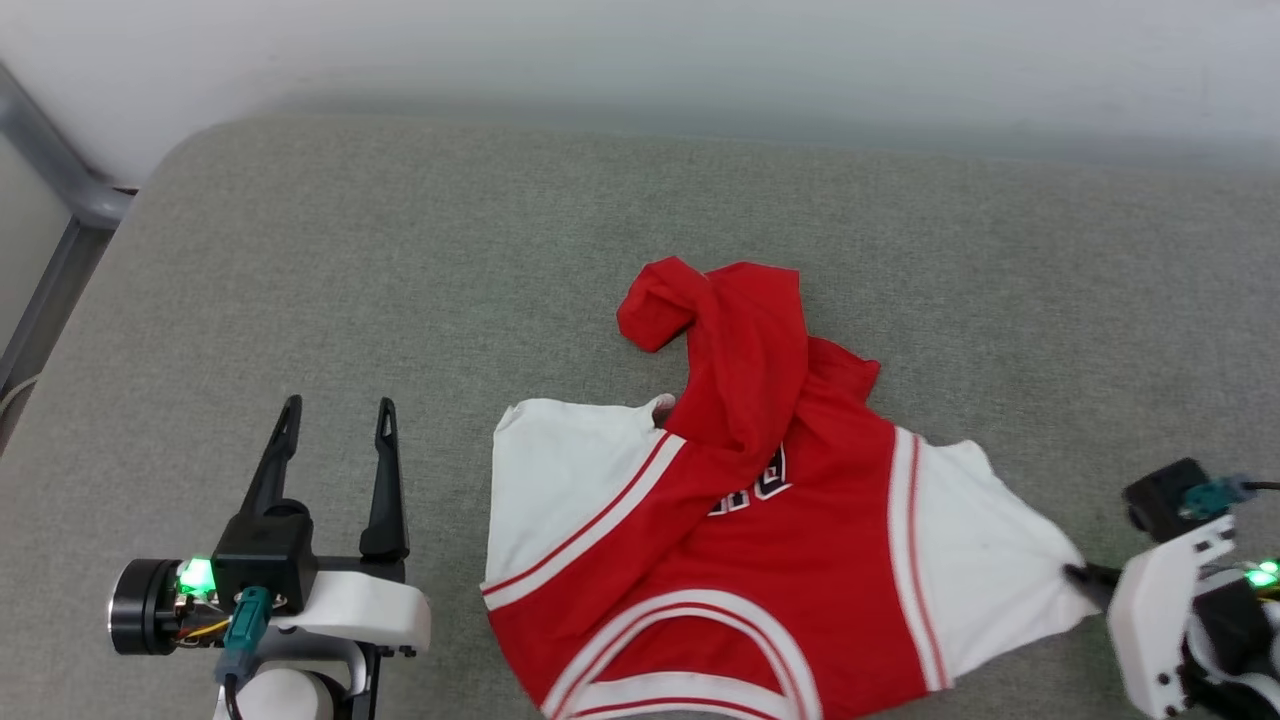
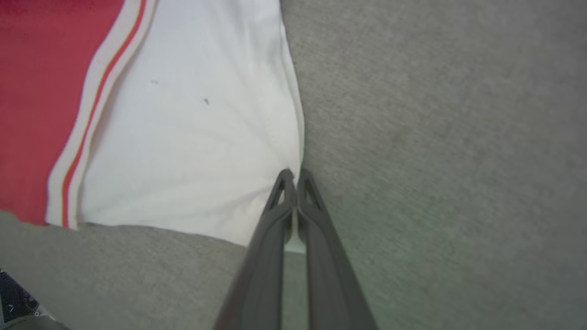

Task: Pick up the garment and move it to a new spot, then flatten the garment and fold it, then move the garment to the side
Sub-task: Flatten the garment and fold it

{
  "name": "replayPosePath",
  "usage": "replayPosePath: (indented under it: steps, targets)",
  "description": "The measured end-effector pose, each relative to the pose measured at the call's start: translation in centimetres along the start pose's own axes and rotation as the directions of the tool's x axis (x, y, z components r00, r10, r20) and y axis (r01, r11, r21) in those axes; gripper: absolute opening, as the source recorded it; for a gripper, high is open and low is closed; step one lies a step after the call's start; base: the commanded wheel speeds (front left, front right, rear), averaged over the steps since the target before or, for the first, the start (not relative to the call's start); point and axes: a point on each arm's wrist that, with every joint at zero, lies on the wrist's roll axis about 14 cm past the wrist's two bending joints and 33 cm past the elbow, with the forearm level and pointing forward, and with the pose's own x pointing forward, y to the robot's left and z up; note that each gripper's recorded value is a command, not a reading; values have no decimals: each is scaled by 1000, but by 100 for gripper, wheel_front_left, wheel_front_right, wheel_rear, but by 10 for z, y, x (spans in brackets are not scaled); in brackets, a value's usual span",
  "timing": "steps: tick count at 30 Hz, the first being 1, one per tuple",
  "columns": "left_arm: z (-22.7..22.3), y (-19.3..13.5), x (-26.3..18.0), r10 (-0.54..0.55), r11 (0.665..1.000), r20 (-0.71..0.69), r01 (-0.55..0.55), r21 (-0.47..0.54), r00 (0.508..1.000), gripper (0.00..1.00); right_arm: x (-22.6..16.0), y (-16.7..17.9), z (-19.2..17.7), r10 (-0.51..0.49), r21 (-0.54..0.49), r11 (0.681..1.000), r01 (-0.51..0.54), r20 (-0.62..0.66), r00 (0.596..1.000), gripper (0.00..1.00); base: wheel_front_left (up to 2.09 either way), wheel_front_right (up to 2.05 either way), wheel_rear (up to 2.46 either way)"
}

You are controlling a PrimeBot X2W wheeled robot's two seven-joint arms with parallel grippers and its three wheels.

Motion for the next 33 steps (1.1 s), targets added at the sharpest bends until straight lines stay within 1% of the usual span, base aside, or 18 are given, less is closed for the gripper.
replayPosePath:
  steps: [3,6,7,12,15,16,17,18,21,23,26,29,31,33]
  targets:
    - [3,-3,2,-15,1000,13,15,-1,1000,100,-20,-40,-3,-105,42,994,104,16,994,0,0,0,0]
    - [5,-8,3,-30,999,22,30,-10,999,100,-36,-65,-14,-172,107,980,170,9,985,0,0,0,0]
    - [1,-9,3,-40,999,12,40,-7,999,100,-48,-87,-33,-231,165,959,232,-29,973,0,0,0,0]
    - [-6,-12,3,-54,998,-6,54,-12,999,100,-58,-107,-75,-283,265,914,307,-127,951,0,0,0,0]
    - [-10,-11,3,-55,998,-17,55,-10,998,100,-56,-105,-87,-287,293,902,317,-141,948,0,0,0,0]
    - [-11,-10,3,-56,998,-20,56,-11,998,100,-55,-104,-87,-289,306,898,316,-132,948,13,0,0,0]
    - [-12,-10,3,-59,998,-23,59,-12,998,100,-54,-103,-86,-292,315,895,315,-119,949,65,0,0,0]
    - [-12,-10,3,-64,998,-24,64,-13,998,100,-54,-104,-83,-302,318,894,316,-94,949,100,0,0,0]
    - [-11,-12,4,-89,996,-19,89,-9,996,100,-58,-108,-66,-345,302,895,328,3,939,100,0,0,0]
    - [-7,-15,6,-116,993,-6,116,-8,993,100,-63,-112,-48,-379,294,895,336,101,920,100,0,0,0]
    - [1,-21,12,-171,985,16,171,4,985,100,-78,-117,-18,-426,270,894,357,262,866,100,0,0,0]
    - [11,-31,22,-247,969,33,246,28,968,100,-91,-113,9,-443,262,894,363,395,805,100,0,0,0]
    - [21,-38,33,-296,955,46,294,41,954,100,-98,-106,21,-445,262,895,361,458,770,100,0,0,0]
    - [29,-46,42,-342,939,38,341,42,939,100,-104,-99,25,-445,254,895,366,491,749,100,0,0,0]
